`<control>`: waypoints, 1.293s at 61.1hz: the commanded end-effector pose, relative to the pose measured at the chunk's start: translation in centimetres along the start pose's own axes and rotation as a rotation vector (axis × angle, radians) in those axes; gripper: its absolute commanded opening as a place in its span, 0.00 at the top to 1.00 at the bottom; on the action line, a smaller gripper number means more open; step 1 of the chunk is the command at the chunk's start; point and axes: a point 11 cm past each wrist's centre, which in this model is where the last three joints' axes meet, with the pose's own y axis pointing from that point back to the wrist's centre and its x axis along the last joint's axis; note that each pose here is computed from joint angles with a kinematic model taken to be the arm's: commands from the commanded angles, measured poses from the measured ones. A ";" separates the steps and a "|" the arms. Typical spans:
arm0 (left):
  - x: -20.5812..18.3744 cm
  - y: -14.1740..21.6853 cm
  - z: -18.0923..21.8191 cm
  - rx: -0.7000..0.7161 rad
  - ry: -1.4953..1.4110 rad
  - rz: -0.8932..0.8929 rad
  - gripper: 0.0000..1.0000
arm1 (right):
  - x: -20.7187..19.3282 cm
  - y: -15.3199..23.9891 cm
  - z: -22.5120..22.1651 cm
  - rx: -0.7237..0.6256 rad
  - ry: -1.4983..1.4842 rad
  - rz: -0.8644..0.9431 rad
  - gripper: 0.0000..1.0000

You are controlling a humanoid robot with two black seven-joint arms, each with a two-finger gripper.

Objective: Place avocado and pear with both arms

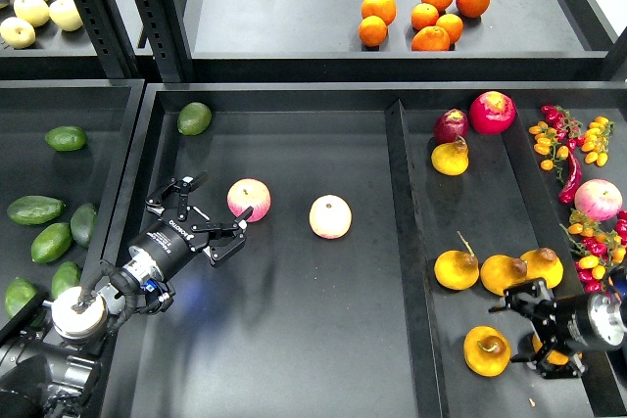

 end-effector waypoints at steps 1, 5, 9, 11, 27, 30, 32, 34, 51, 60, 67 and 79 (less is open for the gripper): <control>0.0 0.1 0.1 -0.004 0.001 0.001 0.01 | 0.6 1.6 -2.3 0.085 -0.008 0.015 0.01; 0.0 0.1 0.1 -0.007 0.002 0.000 0.01 | 0.9 2.3 -3.4 0.131 -0.019 0.021 0.01; 0.0 0.1 0.2 -0.010 0.003 -0.001 0.01 | 1.3 3.1 -4.1 0.170 -0.032 0.029 0.01; 0.1 0.1 0.2 -0.011 0.004 0.000 0.01 | 1.6 3.6 -4.5 0.188 -0.039 0.036 0.01; -0.3 0.0 0.9 -0.055 0.003 -0.011 0.01 | 1.3 6.2 -10.0 0.453 -0.135 -0.027 0.01; -0.4 0.0 1.1 -0.072 0.002 -0.014 0.01 | 0.8 6.2 -11.0 0.495 -0.145 -0.049 0.01; -0.4 0.0 1.1 -0.073 0.001 -0.015 0.01 | 0.7 6.2 -11.4 0.515 -0.152 -0.058 0.01; -0.5 0.0 1.1 -0.076 0.002 -0.016 0.01 | 0.6 6.2 -11.6 0.526 -0.156 -0.064 0.01; -0.6 0.0 1.1 -0.078 0.001 -0.019 0.01 | -0.5 4.6 -13.4 0.613 -0.223 -0.128 0.01; -0.6 0.0 1.2 -0.085 0.004 -0.022 0.01 | -1.2 3.2 -13.5 0.618 -0.244 -0.154 0.01; -0.6 0.0 1.3 -0.090 0.005 -0.022 0.01 | -1.9 2.7 -14.9 0.771 -0.278 -0.172 0.01; -0.7 -0.1 1.3 -0.090 0.004 -0.025 0.01 | -4.9 -1.1 -15.3 0.901 -0.417 -0.278 0.01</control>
